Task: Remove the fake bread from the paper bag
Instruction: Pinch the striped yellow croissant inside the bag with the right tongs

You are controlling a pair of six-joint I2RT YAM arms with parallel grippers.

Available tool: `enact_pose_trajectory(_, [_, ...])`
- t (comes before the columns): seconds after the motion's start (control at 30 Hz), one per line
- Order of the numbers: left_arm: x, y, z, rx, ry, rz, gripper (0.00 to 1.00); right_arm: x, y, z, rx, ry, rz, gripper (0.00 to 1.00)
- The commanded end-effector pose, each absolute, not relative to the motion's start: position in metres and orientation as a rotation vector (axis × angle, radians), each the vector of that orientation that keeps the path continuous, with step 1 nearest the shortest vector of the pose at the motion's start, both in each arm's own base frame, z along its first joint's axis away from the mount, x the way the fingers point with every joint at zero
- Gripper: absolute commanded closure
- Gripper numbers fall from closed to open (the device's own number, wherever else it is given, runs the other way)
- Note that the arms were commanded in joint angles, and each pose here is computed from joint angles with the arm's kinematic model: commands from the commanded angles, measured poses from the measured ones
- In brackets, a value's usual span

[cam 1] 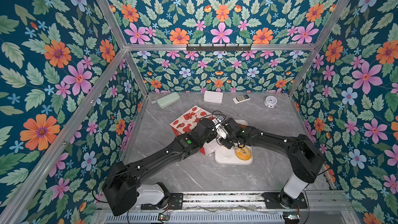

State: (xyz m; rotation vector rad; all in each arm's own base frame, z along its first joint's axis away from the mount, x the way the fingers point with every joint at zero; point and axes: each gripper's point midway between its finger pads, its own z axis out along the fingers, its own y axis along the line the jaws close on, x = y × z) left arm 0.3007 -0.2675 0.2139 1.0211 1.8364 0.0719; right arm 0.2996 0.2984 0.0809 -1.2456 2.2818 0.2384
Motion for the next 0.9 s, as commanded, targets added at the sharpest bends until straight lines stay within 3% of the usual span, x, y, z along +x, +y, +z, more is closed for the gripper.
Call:
enact_pose_trajectory(0.0, [0.303,-0.278,0.229,0.990,1.789,0.021,1.00,0.282,0.307,0.089,-1.268,2.281,0.369,0.55])
enact_pose_trajectory(0.2, [0.304,-0.275,0.227,0.988,1.794,0.035,1.00,0.266,0.295,0.109,-1.231,2.290,0.407,0.55])
enact_pose_trajectory(0.6, [0.304,-0.273,0.227,0.985,1.794,0.045,1.00,0.284,0.271,0.131,-1.099,2.272,0.223,0.52])
enact_pose_trajectory(0.87, [0.304,-0.271,0.225,0.983,1.798,0.050,1.00,0.284,0.274,0.138,-1.075,2.251,0.263,0.51])
